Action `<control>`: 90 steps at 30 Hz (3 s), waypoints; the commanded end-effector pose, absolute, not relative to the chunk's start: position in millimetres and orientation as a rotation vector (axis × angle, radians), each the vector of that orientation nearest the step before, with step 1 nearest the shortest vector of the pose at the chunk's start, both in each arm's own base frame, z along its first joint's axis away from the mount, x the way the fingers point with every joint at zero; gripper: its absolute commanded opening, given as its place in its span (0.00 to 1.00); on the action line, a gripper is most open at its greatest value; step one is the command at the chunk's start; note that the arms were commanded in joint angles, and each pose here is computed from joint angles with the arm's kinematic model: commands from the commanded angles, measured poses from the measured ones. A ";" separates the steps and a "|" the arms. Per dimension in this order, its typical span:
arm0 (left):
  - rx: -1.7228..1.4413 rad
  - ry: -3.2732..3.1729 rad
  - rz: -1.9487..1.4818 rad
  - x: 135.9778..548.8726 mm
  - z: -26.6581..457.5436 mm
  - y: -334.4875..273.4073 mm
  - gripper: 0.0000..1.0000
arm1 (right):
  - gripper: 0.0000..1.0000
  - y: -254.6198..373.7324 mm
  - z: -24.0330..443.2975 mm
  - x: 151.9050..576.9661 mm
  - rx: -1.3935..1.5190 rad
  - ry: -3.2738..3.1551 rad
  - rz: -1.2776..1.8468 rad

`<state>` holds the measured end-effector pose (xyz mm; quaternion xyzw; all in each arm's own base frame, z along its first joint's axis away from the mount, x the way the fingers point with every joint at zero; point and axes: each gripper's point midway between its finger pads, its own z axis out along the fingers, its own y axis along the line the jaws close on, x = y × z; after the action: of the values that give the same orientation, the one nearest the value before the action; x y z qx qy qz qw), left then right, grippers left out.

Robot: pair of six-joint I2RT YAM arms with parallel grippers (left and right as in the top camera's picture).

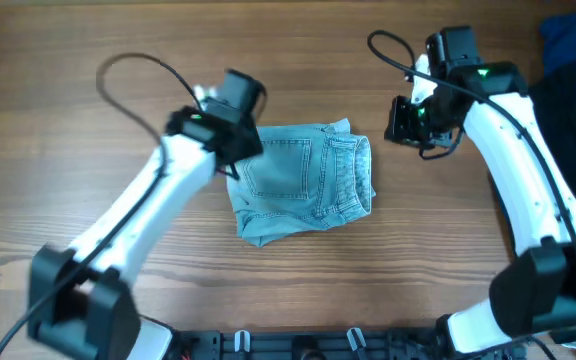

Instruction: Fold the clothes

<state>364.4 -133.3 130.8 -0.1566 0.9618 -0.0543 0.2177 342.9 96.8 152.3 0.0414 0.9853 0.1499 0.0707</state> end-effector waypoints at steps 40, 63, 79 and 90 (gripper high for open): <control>-0.428 3.599 -0.018 235.2 7.4 -101.8 0.04 | 0.30 110.5 23.7 313.2 0.142 2.948 0.170; 0.137 2.969 -0.628 335.6 100.5 -135.5 0.89 | 0.41 98.4 19.2 286.5 0.237 3.053 0.087; 0.347 3.168 -0.823 313.6 6.9 -180.2 0.86 | 0.41 98.2 19.0 283.9 0.277 3.061 0.088; 0.306 3.310 -0.822 292.3 -26.2 -175.7 0.43 | 0.40 96.7 18.7 281.4 0.279 3.070 0.076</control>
<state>315.8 -177.0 8.6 0.0843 0.9601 -0.2516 -0.0880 280.9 100.3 20.0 0.0833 0.9955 0.0350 0.0270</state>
